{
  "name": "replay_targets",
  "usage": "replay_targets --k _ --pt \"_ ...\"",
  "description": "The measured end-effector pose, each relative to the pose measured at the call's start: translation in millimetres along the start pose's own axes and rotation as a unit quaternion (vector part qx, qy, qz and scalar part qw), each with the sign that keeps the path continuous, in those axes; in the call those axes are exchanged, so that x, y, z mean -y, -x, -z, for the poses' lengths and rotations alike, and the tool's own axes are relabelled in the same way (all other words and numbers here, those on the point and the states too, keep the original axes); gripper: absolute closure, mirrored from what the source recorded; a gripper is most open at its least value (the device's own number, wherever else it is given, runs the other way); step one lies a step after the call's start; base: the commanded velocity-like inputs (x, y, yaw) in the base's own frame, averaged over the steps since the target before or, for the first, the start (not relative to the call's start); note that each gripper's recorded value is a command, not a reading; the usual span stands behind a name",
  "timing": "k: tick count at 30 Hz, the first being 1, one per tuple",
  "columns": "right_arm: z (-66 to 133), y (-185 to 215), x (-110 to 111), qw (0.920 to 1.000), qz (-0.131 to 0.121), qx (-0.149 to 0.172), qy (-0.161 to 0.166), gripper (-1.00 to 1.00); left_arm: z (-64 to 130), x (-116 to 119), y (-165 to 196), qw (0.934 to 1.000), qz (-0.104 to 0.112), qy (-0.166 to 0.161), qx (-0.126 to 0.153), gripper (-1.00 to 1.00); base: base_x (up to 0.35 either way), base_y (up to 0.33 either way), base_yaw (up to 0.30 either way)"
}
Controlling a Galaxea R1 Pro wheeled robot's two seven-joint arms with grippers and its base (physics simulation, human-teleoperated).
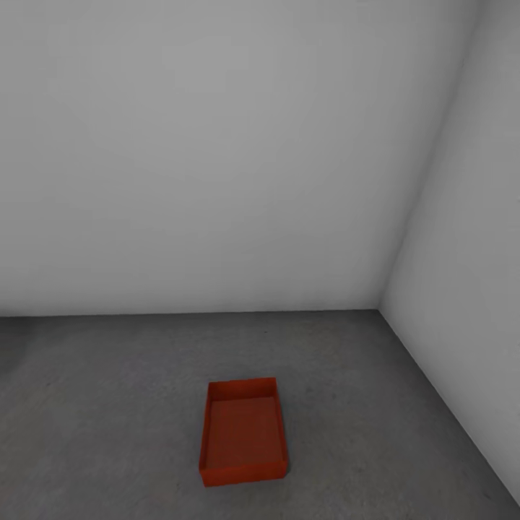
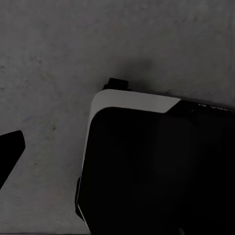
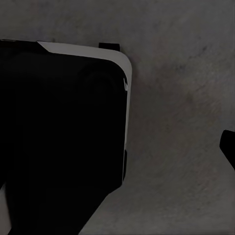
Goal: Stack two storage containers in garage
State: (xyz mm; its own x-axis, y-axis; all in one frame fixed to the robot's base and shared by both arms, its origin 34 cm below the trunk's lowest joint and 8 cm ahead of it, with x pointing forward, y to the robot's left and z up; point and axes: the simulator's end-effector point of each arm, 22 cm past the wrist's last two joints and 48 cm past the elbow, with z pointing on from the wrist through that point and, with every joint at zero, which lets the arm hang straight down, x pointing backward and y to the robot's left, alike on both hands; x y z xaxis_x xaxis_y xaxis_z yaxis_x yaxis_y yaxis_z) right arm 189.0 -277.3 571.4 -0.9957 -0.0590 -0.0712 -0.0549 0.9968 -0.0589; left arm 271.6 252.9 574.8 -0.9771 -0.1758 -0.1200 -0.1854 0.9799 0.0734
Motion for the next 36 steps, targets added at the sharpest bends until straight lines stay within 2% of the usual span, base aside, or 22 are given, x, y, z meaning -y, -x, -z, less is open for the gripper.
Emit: replay_targets --k 3,8,17,36 --pt "0.0 1 0 1.0000 0.001 0.001 0.000 -1.00 1.5 12 -8 0.9999 -0.001 -0.008 -0.007 -1.00 0.000 0.000 -0.127" --pt "0.1 0 -1 1.0000 0.005 -0.002 0.001 -1.00 2.5 16 -15 0.9999 0.000 -0.010 -0.010 -1.00 0.000 0.000 -0.063" --pt "0.2 -1 -1 1.0000 0.009 -0.003 -0.002 -1.00 2.4 15 -16 0.9999 0.001 -0.010 -0.010 -1.00 0.000 0.000 -0.003" --pt "1.4 16 -4 0.9997 0.009 0.024 0.004 -1.00 5.0 16 -4 0.9999 0.002 -0.011 0.005 -1.00 0.000 0.000 0.000"
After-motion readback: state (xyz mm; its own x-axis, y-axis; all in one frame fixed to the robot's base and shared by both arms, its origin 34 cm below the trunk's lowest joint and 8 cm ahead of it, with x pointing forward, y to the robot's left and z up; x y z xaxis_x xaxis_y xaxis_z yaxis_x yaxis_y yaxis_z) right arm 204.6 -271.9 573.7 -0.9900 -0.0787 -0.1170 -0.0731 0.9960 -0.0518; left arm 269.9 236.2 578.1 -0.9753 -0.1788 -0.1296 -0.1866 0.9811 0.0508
